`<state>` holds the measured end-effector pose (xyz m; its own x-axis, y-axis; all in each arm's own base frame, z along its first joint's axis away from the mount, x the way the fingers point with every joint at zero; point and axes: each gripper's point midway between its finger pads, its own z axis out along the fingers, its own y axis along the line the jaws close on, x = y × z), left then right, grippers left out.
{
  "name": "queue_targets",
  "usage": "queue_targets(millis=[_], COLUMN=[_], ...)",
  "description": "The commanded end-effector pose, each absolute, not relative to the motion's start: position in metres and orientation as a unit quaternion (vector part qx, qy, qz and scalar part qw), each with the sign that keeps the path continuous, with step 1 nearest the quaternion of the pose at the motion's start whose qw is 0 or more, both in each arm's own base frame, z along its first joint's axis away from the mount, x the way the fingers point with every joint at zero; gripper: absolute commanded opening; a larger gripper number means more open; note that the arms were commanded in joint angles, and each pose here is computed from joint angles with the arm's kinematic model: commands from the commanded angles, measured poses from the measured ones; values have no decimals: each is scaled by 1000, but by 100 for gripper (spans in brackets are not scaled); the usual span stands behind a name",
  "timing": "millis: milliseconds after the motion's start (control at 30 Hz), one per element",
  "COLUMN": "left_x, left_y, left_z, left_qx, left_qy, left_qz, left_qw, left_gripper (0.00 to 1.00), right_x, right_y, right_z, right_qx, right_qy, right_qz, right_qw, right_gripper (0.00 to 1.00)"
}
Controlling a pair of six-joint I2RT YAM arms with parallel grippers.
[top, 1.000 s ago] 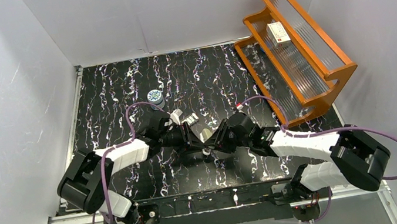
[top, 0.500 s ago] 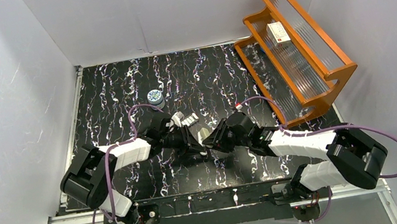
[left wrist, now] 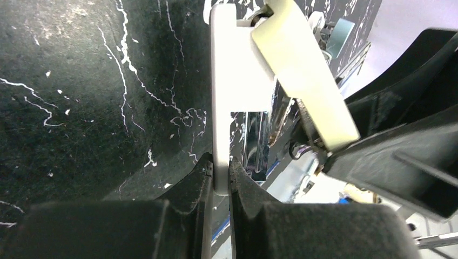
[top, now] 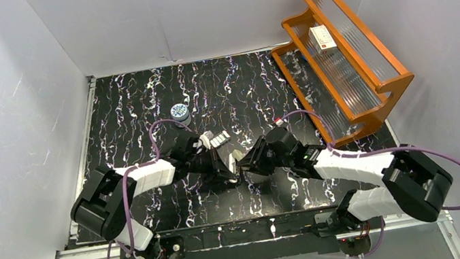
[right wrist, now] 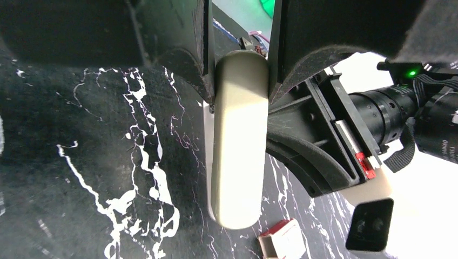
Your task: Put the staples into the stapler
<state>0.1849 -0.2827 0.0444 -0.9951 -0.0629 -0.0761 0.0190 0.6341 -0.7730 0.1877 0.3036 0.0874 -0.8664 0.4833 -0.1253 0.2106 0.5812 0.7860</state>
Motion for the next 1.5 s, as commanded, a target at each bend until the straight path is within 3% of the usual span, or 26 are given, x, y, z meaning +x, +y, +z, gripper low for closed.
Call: queue_targets(millis=[0,600,1200,1467], left_x=[183,181,170,190], left_y=[-283,-283,-282,-281], left_z=[70,119,133,122], left_qx=[71,323,368,301], left_qy=[893,817,783,833], left_qz=[-436,-444,-464,-425], left_qw=[83,177,193,187], left_gripper=[0,0,0,0], right_x=[205,252,249,248], right_y=[285,234,247,242], right_z=[113,179,191,181], right_qx=[188,164,144,164], right_qy=[866,858,846,851], right_qz=[415,366,418,411], right_qw=[208,321,299,284], right_gripper=[29,35,42,50])
